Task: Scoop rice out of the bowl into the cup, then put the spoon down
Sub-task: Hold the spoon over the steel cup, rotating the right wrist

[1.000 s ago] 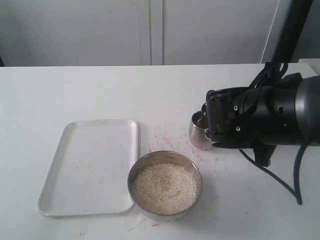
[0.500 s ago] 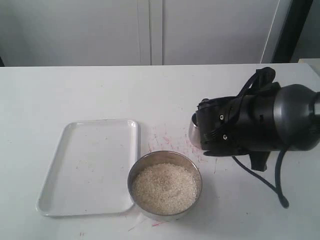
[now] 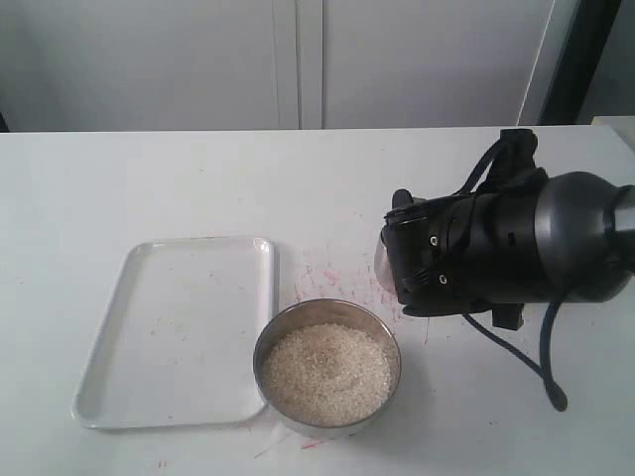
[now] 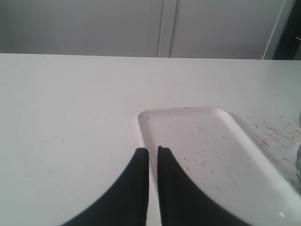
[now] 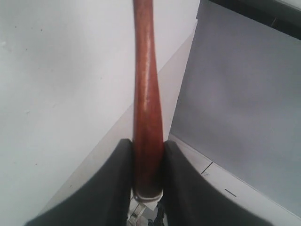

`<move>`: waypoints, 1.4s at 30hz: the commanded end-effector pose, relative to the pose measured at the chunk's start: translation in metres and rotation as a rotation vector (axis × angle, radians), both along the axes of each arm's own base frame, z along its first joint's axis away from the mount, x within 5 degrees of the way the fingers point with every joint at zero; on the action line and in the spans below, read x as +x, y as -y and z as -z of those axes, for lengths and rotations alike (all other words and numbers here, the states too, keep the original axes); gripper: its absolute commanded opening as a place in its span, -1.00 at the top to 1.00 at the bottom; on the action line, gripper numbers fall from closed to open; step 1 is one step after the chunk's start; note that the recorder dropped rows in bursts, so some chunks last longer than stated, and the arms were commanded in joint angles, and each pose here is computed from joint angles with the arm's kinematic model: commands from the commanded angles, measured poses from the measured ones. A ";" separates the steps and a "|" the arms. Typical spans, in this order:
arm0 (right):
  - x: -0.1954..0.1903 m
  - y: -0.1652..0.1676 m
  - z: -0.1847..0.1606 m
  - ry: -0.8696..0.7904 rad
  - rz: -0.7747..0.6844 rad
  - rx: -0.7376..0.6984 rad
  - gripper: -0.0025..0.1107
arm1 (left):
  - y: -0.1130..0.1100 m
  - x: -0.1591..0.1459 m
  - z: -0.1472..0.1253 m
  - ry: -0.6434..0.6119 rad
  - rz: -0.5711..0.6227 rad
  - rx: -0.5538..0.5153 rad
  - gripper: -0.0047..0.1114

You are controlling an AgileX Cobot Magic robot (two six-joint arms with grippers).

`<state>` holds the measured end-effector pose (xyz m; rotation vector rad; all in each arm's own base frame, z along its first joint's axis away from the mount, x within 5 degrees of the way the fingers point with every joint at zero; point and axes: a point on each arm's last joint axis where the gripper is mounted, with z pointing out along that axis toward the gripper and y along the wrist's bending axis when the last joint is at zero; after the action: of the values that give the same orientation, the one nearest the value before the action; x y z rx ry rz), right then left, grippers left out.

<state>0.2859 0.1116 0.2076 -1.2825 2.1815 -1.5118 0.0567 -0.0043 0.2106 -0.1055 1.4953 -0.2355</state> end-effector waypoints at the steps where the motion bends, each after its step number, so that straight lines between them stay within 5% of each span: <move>1: 0.000 0.000 -0.002 0.009 0.006 -0.005 0.96 | 0.000 -0.001 -0.003 0.011 0.006 -0.007 0.67; 14: -0.002 0.000 0.000 -0.016 0.012 -0.002 0.96 | 0.000 -0.001 -0.003 0.011 0.006 -0.007 0.67; 30: -0.017 0.001 -0.006 -0.078 0.089 0.176 0.96 | 0.000 -0.001 -0.003 0.011 0.006 -0.007 0.67; 42: -0.007 0.002 -0.020 0.059 0.014 0.054 0.96 | 0.000 -0.001 -0.003 0.011 0.006 -0.007 0.67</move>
<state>0.2779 0.1085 0.2208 -1.2041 2.2387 -1.4368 0.0567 -0.0043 0.2106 -0.1055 1.4953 -0.2355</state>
